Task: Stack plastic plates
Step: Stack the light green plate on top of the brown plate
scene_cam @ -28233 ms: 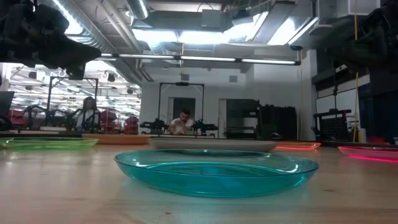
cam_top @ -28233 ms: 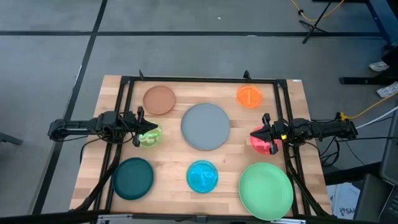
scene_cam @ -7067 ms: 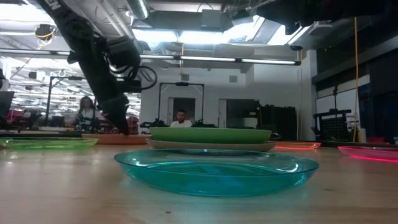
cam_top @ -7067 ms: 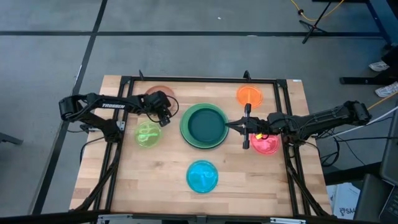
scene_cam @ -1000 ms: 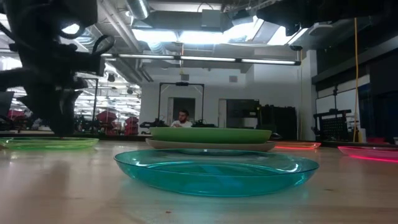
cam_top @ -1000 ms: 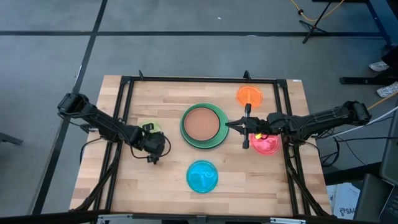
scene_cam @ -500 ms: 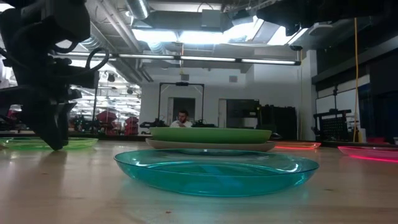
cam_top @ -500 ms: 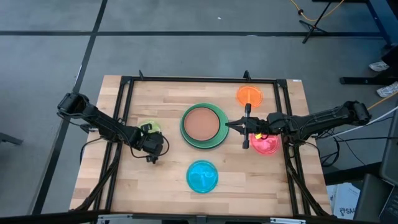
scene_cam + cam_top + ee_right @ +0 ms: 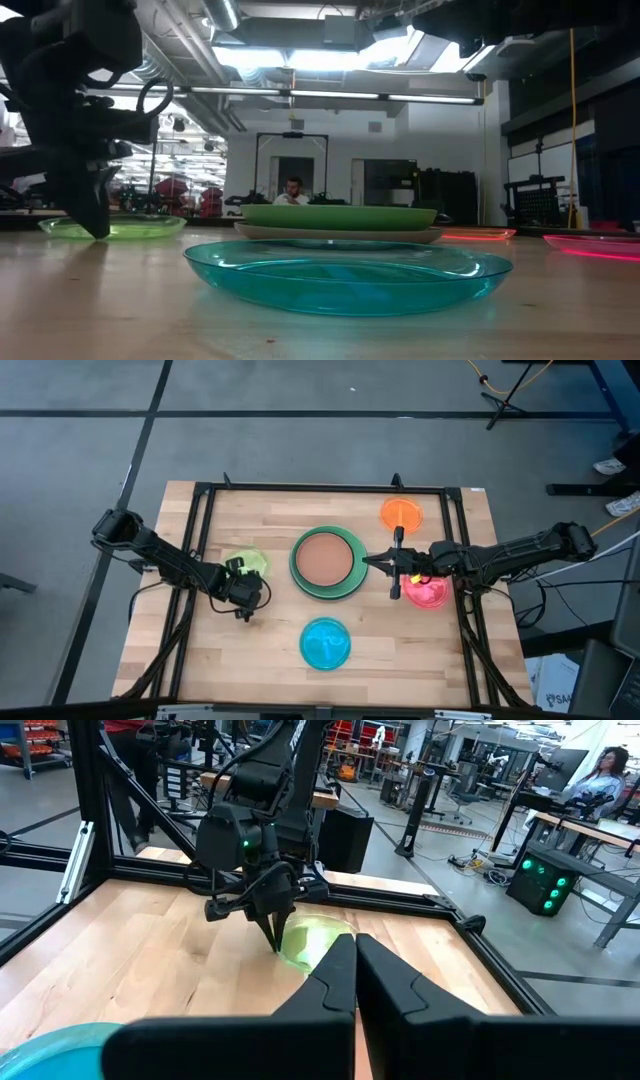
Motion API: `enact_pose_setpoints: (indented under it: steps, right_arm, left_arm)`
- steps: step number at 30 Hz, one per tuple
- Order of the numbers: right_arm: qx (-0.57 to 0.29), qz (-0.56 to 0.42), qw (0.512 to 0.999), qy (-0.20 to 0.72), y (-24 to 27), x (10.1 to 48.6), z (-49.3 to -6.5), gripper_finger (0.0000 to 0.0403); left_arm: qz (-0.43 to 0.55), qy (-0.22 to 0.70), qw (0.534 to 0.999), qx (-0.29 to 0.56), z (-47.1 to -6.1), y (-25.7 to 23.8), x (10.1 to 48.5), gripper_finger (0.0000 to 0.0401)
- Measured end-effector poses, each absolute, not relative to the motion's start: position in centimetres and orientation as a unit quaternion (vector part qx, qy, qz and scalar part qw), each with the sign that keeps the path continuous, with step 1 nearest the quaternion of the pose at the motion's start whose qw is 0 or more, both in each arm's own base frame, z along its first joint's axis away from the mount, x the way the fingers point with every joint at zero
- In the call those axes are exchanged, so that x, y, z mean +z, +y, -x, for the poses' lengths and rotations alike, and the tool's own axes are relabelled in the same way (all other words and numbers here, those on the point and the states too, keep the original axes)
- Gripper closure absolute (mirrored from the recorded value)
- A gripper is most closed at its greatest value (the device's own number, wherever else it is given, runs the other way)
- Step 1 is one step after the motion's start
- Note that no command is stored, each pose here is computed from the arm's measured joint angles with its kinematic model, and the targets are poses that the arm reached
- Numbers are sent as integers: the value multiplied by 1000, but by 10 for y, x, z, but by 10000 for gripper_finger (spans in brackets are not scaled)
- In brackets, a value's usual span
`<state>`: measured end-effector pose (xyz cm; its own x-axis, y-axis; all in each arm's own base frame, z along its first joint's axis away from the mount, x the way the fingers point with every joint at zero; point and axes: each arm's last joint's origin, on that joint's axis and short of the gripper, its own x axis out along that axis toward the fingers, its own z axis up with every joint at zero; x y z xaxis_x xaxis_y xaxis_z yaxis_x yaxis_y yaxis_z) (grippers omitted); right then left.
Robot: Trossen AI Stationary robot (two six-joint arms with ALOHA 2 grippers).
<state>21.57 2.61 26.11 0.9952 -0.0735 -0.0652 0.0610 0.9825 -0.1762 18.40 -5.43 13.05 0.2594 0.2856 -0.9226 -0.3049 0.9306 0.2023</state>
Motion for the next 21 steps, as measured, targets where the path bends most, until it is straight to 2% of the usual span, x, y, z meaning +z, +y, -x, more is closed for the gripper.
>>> enact_pose_setpoints:
  steps: [10, 21]
  right_arm:
    - [-34, 87, 995, 35, 26, 261, -216, 400]
    - [-34, 87, 995, 36, 26, 261, -216, 400]
  left_arm:
    - [-33, 570, 794, 210, -193, -55, 150, 398]
    - [-115, 475, 848, 208, -231, -64, 204, 397]
